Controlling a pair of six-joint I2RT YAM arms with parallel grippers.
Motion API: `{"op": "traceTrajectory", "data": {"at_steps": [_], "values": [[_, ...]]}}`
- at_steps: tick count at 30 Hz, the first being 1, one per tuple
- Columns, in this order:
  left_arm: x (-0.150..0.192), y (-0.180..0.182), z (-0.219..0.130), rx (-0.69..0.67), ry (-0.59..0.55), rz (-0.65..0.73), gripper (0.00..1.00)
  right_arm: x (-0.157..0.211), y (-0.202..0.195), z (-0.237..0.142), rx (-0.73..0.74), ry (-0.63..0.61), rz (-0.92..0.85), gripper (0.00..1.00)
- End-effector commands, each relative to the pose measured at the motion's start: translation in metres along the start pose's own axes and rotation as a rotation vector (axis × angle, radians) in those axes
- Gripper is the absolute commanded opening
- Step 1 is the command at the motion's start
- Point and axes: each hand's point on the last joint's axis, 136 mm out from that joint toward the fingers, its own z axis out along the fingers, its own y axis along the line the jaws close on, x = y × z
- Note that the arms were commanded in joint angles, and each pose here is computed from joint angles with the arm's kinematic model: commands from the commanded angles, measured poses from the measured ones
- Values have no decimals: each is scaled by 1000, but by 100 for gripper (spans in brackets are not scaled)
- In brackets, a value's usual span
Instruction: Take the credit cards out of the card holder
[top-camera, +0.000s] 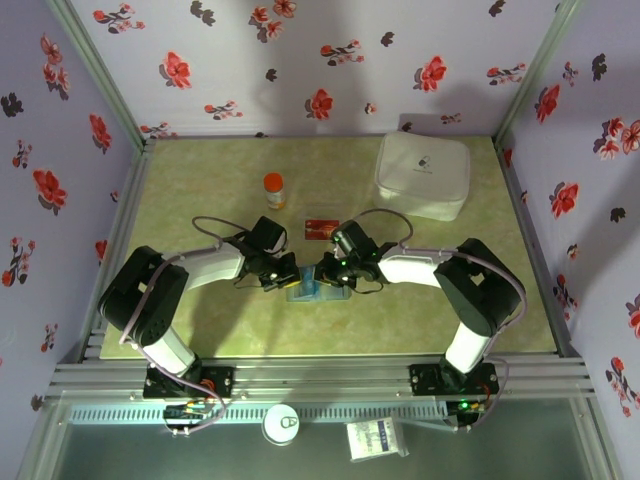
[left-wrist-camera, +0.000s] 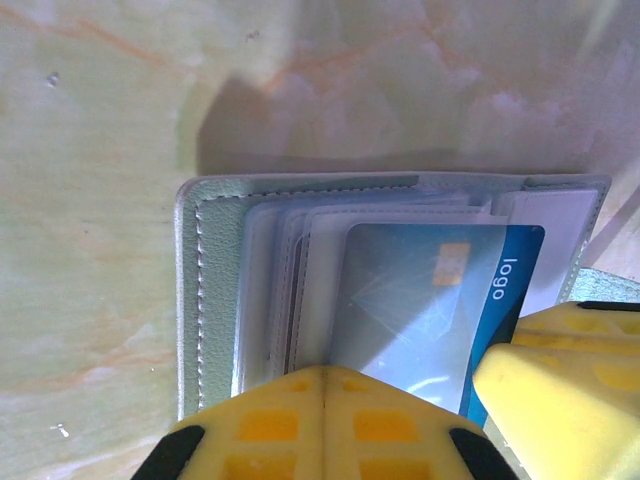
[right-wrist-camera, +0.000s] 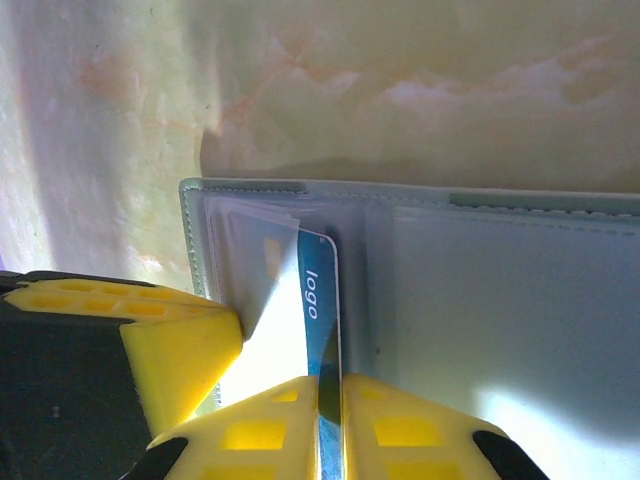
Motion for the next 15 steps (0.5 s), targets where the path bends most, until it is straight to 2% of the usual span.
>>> {"op": "traceTrajectory", "data": {"at_steps": [1,15], "values": [[7,9,-1,-39,12,-4,0,-2,-4,-5,0,-17,20,12],[7,10,-1,-48,14,-1,0,0,-13,-28,41,-39,-1,10]]}}
